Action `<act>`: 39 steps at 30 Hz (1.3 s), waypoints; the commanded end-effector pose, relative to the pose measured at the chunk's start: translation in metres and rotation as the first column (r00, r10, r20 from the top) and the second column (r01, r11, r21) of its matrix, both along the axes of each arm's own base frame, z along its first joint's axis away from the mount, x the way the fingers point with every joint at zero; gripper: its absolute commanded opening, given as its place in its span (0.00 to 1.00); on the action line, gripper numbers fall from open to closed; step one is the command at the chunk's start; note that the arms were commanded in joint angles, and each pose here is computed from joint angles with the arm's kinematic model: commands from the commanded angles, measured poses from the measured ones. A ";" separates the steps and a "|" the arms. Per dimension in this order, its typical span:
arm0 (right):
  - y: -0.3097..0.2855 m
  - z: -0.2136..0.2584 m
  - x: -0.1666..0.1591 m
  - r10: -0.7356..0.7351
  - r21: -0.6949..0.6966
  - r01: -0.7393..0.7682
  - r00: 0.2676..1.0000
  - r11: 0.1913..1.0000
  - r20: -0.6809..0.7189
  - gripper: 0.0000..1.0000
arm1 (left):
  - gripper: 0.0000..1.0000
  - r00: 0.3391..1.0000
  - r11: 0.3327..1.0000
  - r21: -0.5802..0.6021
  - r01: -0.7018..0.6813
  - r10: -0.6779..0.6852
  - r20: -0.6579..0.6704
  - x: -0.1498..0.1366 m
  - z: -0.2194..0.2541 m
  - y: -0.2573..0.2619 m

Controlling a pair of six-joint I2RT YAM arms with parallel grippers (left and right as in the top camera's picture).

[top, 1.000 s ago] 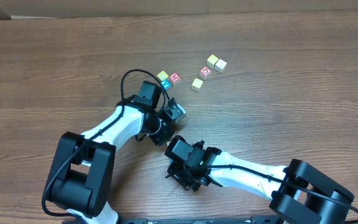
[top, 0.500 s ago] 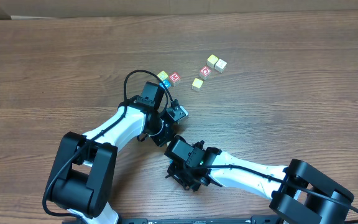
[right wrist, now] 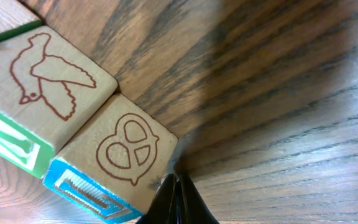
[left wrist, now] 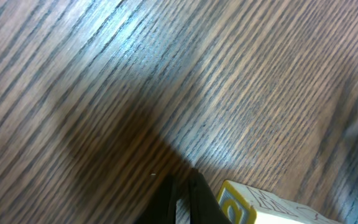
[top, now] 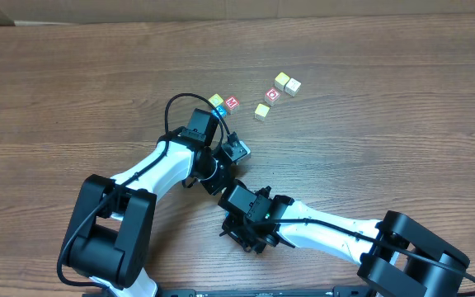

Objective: Flip 5 blocks

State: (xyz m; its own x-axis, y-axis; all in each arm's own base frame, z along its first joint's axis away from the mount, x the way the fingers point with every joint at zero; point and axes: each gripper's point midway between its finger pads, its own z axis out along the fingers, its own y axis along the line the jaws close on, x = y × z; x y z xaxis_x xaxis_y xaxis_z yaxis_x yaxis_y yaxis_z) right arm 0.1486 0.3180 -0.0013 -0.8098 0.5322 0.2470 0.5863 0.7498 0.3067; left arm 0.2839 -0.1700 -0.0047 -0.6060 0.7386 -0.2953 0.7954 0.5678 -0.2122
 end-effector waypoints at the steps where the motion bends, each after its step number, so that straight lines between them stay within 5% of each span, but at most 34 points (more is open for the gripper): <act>1: -0.004 -0.011 0.000 0.005 -0.038 -0.005 1.000 0.999 0.013 0.04 | 0.04 0.989 0.997 0.055 0.056 -0.048 -0.142 -0.043 -0.036 0.004; 39: 0.003 -0.009 -0.006 0.011 -0.015 -0.011 1.000 1.000 0.002 0.04 | 0.04 0.990 0.996 0.065 0.068 -0.059 -0.129 -0.042 -0.036 0.002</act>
